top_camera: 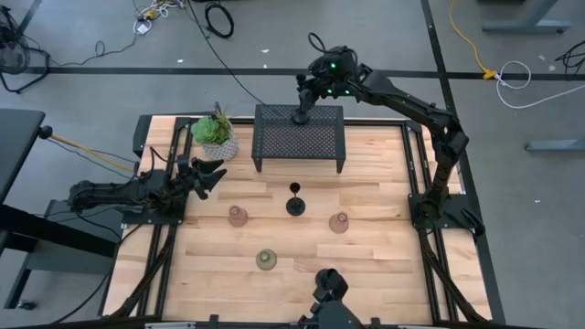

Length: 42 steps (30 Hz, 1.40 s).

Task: Pick & Place candle stick holders
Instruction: Put the bottom right black candle holder on the shelf, then put the top black candle holder on the shelf aligned with the other black candle holder

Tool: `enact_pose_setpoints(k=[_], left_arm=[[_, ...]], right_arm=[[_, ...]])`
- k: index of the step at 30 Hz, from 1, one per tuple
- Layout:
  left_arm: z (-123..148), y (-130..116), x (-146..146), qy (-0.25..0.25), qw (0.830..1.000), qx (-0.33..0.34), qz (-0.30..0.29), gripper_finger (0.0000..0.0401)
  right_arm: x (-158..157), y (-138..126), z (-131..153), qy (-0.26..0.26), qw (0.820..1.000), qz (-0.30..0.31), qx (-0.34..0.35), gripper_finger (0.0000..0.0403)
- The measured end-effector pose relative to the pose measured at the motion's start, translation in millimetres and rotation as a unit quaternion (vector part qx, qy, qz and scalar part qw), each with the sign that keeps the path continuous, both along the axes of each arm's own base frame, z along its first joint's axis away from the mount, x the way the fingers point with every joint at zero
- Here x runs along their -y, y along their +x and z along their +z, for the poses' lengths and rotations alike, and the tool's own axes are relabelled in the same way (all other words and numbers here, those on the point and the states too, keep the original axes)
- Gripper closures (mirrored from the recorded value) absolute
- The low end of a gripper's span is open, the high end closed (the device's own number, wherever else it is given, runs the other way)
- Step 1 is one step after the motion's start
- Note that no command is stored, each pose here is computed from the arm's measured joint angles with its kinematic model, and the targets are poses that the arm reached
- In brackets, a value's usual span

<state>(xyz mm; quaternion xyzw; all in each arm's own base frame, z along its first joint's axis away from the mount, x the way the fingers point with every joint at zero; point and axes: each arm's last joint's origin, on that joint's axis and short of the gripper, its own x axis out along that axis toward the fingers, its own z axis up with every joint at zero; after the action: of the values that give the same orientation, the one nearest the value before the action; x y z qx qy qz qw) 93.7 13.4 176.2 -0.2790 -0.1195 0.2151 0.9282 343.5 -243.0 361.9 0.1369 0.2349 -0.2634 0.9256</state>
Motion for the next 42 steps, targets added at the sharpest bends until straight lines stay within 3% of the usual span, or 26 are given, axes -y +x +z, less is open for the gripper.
enact_pose_setpoints(k=[13,19,26,42], left_arm=[[0.0,0.0,0.0,0.0,1.0,0.0,0.0,0.0103],[0.0,0.0,0.0,0.0,1.0,0.0,0.0,0.0103],[0.1,0.0,0.0,0.0,1.0,0.0,0.0,0.0103],[1.5,0.2,0.8,-0.007,1.0,0.012,-0.016,0.0103]], right_arm=[[-0.6,3.7,4.9,-0.023,1.0,-0.001,0.019,0.0255],[-3.6,-5.4,11.7,-0.046,0.998,-0.036,-0.008,0.0235],[-12.5,-13.3,29.4,-0.056,0.998,-0.009,0.017,0.02],[-27.4,-35.1,55.2,-0.083,0.996,-0.029,0.018,0.0154]])
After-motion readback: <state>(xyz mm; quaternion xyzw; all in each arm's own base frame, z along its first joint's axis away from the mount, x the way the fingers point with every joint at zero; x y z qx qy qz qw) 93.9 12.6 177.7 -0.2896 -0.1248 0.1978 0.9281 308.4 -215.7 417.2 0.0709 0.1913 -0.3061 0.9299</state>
